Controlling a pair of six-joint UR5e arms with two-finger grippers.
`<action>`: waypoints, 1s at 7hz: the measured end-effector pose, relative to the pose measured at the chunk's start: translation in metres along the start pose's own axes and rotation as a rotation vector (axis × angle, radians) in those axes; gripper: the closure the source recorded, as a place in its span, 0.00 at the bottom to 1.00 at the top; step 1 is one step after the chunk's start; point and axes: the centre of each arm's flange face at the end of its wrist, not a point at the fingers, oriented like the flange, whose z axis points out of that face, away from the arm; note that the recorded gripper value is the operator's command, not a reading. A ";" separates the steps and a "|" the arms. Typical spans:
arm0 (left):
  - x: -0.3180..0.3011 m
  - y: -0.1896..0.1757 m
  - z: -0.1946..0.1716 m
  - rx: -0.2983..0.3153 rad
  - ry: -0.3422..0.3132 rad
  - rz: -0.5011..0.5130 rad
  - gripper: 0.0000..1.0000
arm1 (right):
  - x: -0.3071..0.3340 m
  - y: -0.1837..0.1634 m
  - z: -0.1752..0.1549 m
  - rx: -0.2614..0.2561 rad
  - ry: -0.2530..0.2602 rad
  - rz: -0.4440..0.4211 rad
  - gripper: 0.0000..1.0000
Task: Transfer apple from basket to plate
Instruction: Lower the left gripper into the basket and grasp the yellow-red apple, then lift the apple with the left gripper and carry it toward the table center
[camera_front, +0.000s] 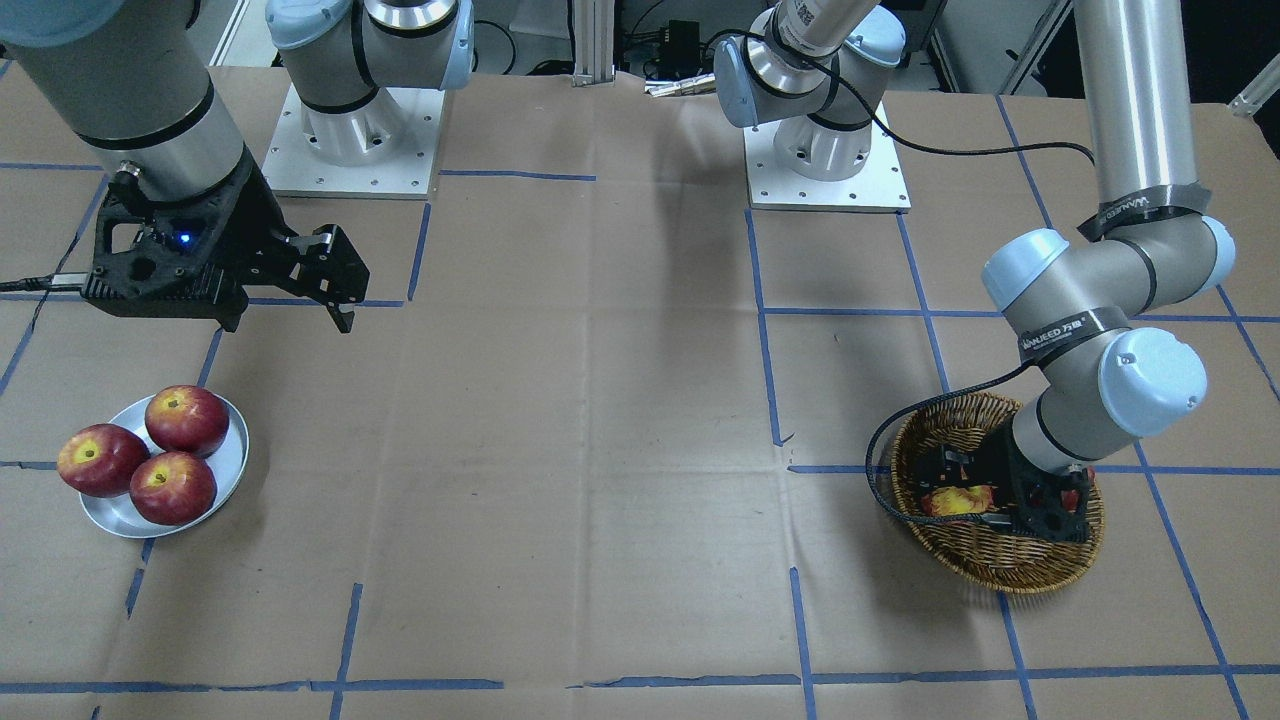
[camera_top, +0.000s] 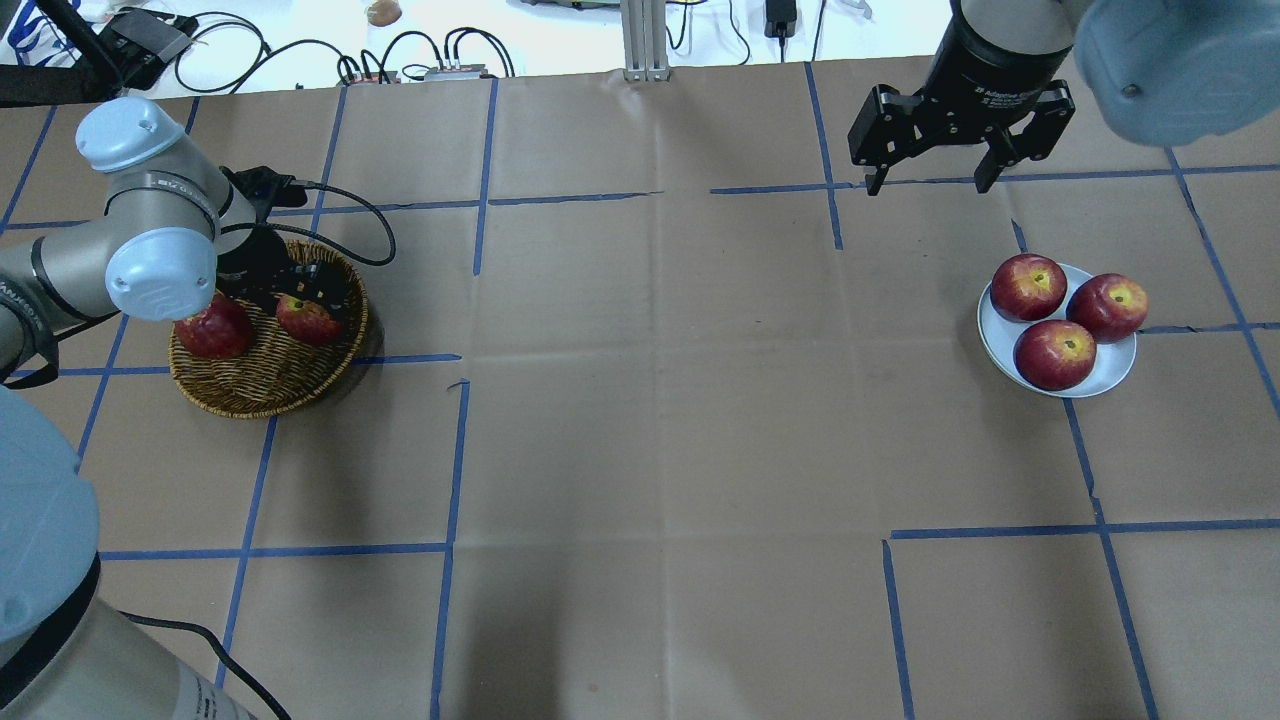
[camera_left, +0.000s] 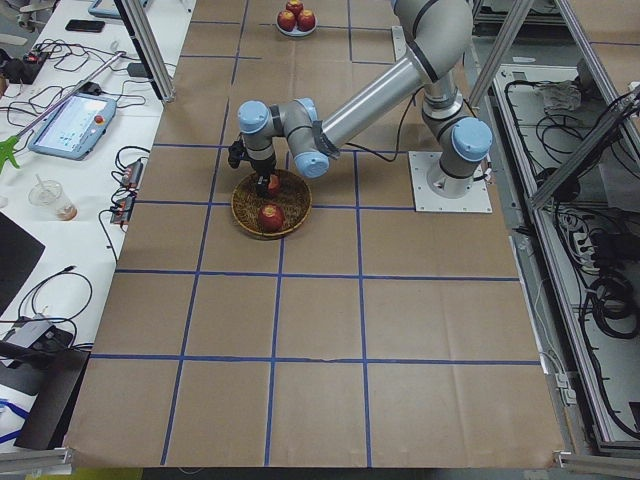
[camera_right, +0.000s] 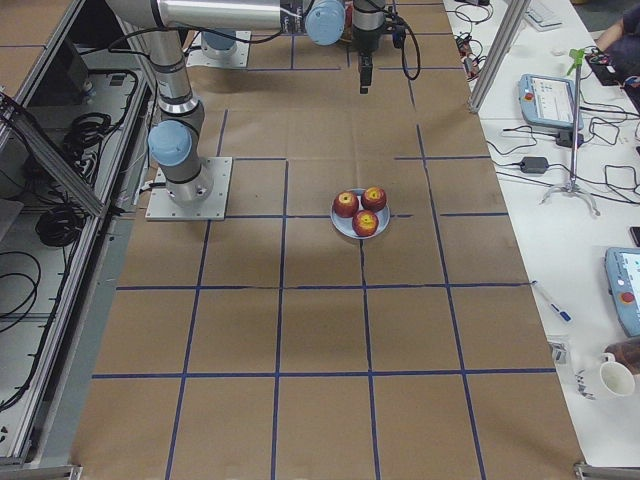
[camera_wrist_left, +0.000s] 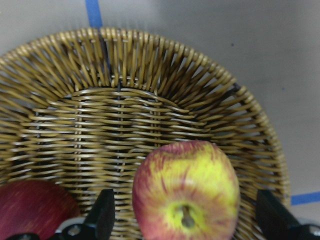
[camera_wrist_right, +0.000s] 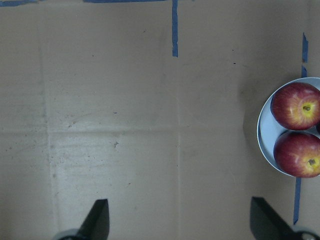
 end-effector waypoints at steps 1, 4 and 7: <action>0.001 0.002 0.002 -0.004 -0.001 -0.004 0.68 | 0.000 0.000 0.000 0.000 0.001 0.000 0.00; 0.009 0.007 -0.035 0.018 -0.045 -0.032 0.68 | 0.000 0.001 -0.001 0.001 0.009 0.000 0.00; 0.132 0.013 -0.098 0.038 -0.079 -0.088 0.67 | 0.000 0.001 -0.001 0.002 0.013 -0.001 0.00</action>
